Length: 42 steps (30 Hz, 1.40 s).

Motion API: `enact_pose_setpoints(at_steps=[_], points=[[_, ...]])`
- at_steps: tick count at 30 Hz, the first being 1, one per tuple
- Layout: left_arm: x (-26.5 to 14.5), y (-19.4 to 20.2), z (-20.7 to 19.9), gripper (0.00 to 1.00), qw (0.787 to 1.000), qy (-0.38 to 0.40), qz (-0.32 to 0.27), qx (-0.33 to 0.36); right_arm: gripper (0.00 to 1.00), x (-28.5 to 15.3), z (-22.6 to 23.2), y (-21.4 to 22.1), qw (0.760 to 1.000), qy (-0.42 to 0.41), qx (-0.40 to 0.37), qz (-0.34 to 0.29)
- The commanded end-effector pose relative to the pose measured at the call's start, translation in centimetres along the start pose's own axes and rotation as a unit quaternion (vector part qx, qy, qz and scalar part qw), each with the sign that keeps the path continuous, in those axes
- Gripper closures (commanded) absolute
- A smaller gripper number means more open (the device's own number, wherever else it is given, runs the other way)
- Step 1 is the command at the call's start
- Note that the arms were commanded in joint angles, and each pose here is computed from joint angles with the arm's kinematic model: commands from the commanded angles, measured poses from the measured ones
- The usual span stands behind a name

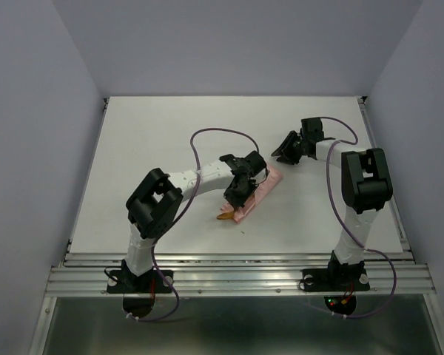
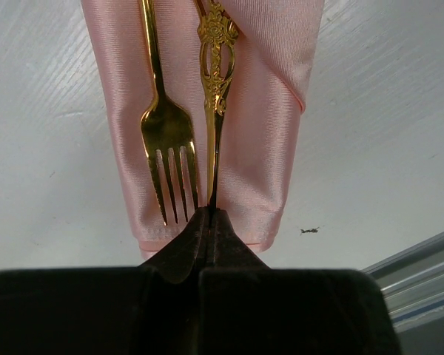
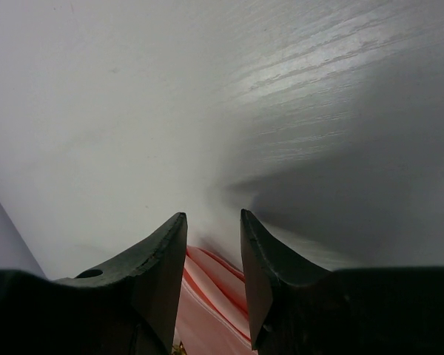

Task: Fold the napkin into a case and place the utensils inside
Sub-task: Stuff the spoon into the folded napkin.

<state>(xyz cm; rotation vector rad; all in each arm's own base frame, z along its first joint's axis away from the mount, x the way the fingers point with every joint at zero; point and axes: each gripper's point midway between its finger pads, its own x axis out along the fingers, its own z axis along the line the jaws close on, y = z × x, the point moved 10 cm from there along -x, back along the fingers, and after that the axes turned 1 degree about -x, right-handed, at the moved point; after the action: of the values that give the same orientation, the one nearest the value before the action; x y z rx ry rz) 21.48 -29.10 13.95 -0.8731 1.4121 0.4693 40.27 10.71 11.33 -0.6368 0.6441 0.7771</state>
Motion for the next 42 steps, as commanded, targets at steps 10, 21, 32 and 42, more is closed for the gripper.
enact_pose_setpoints(at_steps=[10,21,32,42], points=[[-0.9,-2.0,-0.7,1.0,1.0,-0.018,-0.023,0.002,0.59,0.8,0.5,1.7,1.0,-0.023,-0.006,0.014],[-0.3,-3.4,-1.3,1.0,0.999,-0.006,-0.033,-0.008,0.59,0.7,0.6,2.3,0.999,-0.027,-0.005,0.019],[0.4,-4.6,-1.8,1.0,0.999,0.004,-0.04,-0.023,0.59,0.8,0.7,2.8,0.999,-0.03,-0.008,0.025],[0.5,-6.2,-2.1,1.0,0.998,-0.002,-0.056,-0.035,0.59,0.9,0.5,3.0,0.999,-0.027,-0.006,0.026]])
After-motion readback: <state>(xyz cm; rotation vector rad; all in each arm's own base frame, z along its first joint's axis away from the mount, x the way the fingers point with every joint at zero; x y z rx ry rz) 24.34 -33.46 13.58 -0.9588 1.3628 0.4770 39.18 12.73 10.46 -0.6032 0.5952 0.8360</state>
